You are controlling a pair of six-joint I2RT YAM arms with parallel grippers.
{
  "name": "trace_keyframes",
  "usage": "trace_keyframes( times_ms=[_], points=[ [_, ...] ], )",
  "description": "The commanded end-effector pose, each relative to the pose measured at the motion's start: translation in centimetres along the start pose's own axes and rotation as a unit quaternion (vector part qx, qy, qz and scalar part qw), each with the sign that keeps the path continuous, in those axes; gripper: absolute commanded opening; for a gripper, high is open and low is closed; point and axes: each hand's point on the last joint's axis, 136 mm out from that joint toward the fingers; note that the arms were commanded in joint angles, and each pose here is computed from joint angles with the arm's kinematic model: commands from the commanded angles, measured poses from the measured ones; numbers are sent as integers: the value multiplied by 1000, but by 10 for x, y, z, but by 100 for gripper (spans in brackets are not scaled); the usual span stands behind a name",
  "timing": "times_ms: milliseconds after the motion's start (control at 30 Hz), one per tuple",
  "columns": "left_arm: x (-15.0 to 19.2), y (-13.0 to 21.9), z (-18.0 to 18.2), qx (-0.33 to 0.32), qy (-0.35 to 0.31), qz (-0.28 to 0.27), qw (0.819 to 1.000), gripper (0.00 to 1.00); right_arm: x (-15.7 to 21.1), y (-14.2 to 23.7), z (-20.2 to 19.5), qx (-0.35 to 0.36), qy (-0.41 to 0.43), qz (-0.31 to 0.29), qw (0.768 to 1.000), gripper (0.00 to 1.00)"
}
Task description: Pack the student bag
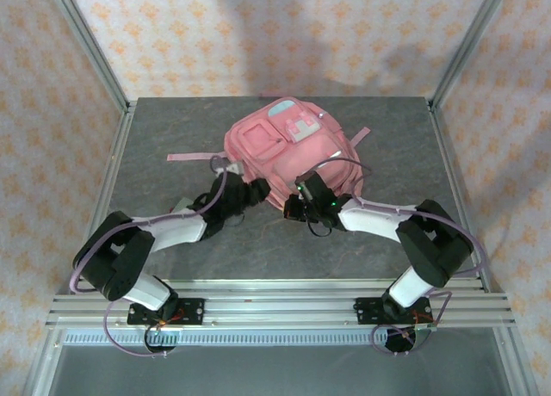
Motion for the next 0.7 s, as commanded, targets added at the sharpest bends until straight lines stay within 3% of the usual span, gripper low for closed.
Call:
trace_keyframes(
  times_ms=[0,233,333,367,500,533,667],
  points=[
    [2,-4,-18,39,33,-16,999,55,-12,1,24,-35,11,-15,999,0],
    [0,-28,-24,39,28,-23,999,56,-10,1,24,-35,13,-10,999,0],
    [0,-38,-21,29,25,-22,999,52,-7,2,26,-32,21,-4,999,0],
    [1,-42,-19,24,24,-21,999,47,-6,3,26,-30,24,-2,999,0],
    [0,-51,-13,16,28,-17,999,5,-5,9,17,2,31,1,1000,0],
    [-1,-52,-12,17,29,-16,999,0,-5,11,13,12,33,0,999,0],
    [-6,-45,-1,14,32,-21,999,0,-12,31,-16,70,25,-15,997,0]
  ],
)
Point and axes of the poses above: each hand's point on the last joint's axis, 136 mm out from that joint toward the fingers, its own y axis back along the fingers, its own z axis along the line the jaws close on, x = y × z, and after that the axes turned 11 degrees about -y, right-handed
